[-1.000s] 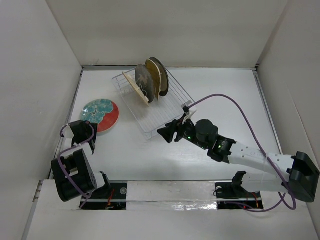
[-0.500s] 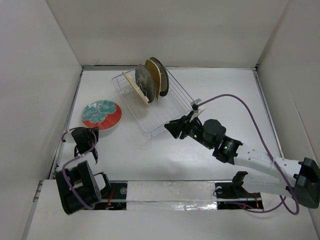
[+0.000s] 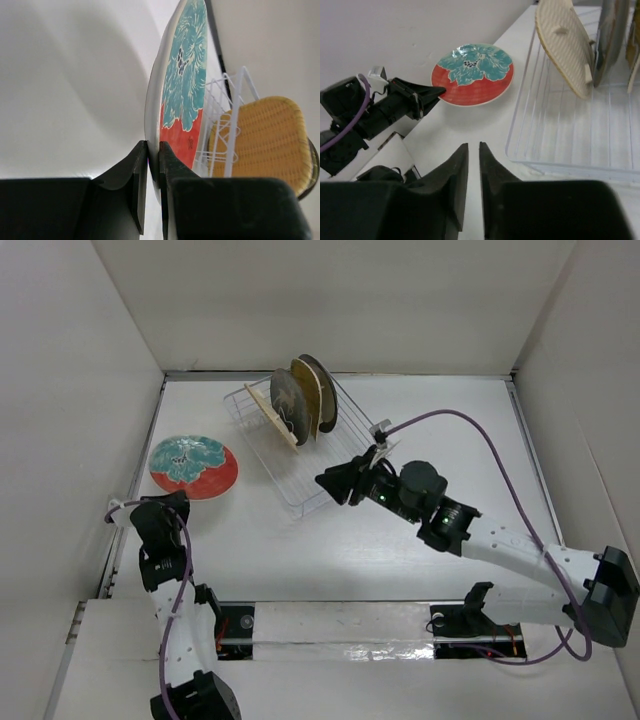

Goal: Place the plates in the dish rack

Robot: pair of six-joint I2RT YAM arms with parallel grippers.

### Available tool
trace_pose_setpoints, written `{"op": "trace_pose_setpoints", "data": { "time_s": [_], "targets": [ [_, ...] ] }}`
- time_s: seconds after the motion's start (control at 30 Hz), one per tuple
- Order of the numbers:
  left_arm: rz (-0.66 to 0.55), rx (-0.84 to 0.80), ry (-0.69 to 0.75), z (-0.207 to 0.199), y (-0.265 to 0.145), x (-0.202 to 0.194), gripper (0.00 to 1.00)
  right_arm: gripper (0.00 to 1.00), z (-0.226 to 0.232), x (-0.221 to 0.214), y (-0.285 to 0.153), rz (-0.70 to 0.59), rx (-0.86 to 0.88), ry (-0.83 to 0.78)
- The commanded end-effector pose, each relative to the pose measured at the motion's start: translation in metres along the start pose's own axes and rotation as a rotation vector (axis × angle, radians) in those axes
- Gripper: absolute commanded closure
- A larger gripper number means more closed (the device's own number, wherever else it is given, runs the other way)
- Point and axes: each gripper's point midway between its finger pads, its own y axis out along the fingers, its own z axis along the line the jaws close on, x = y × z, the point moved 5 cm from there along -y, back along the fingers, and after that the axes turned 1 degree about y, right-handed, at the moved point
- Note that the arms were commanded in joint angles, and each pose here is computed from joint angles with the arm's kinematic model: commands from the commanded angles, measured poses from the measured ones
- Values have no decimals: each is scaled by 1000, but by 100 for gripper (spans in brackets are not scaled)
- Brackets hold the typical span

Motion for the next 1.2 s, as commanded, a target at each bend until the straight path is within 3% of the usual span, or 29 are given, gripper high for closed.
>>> {"op": "trace_pose_setpoints", "data": {
  "time_s": [0.0, 0.1, 0.2, 0.4, 0.43, 0.57, 0.83, 1.0, 1.07, 1.1, 1.17],
  "targets": [
    [-118, -344, 33, -92, -33, 45, 100, 50, 28, 26, 15, -24, 125, 3],
    [-65, -447, 72, -115, -46, 40, 100, 22, 34, 25, 38, 20, 144, 2],
    [-10, -534, 133, -140, -64, 40, 100, 11, 33, 23, 63, 49, 145, 5],
    [157, -727, 259, -174, -99, 21, 100, 7, -3, 26, 106, 108, 62, -20],
    [171, -753, 269, -178, -105, 19, 100, 7, -14, 44, 111, 80, 34, -27],
    [194, -847, 324, -192, -129, 18, 100, 6, -48, 49, 124, 122, -8, -26],
    [291, -959, 352, -202, -148, 8, 100, 4, -82, 30, 133, 208, 1, 7],
    [366, -1045, 361, -202, -151, -3, 100, 22, -55, 11, 134, 272, 298, 52],
    [395, -1069, 348, -201, -152, -6, 100, 42, -47, 1, 131, 302, 372, 66],
    [398, -1065, 351, -201, -151, -6, 100, 62, -39, 3, 128, 291, 440, 73],
    [385, -1060, 368, -202, -150, -5, 100, 80, -33, 1, 120, 288, 493, 86]
  ]
}}
